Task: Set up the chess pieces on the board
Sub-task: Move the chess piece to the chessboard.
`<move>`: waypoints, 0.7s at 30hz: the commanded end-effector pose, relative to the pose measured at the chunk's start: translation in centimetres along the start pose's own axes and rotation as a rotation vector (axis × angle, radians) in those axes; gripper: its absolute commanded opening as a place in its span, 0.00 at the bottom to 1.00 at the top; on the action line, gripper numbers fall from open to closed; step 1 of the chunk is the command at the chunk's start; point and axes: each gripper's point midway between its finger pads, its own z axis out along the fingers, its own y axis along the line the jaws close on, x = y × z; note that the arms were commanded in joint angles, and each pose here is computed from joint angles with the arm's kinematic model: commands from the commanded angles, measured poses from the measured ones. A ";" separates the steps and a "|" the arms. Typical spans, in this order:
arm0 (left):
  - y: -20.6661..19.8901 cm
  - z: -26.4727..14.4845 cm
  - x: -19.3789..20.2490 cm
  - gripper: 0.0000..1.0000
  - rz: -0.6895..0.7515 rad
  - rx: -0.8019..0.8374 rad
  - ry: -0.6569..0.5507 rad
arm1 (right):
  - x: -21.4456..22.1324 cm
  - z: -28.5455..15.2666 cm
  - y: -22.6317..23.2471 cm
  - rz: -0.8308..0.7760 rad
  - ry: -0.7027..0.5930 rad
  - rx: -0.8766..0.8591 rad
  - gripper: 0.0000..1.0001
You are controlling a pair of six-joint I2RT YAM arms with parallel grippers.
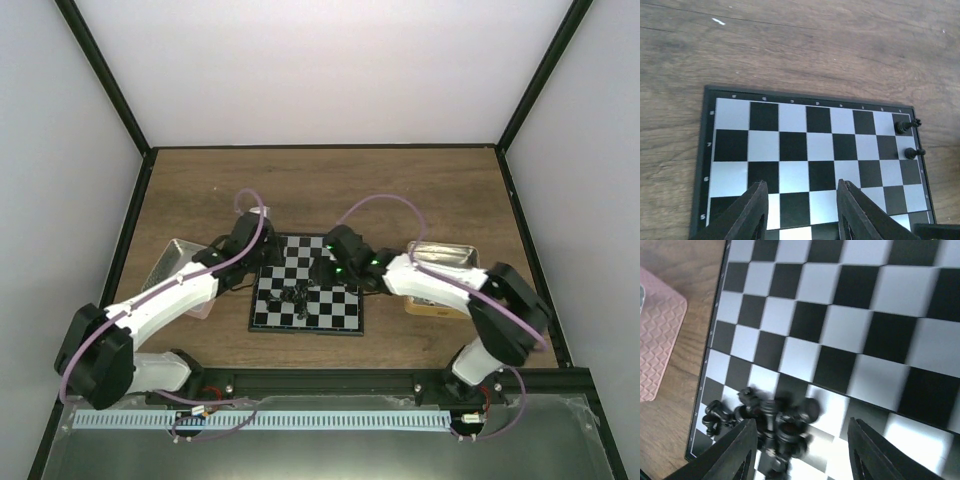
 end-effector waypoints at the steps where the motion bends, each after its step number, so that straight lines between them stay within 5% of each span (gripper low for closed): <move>1: 0.9 -1.1 -1.5 0.40 -0.091 0.025 -0.086 | 1.6 2.8 1.9 -0.074 0.105 0.022 0.50; 21: 2.2 -0.8 -0.6 0.41 -0.107 0.050 -0.068 | 2.5 4.7 -2.3 -0.126 0.160 0.311 0.29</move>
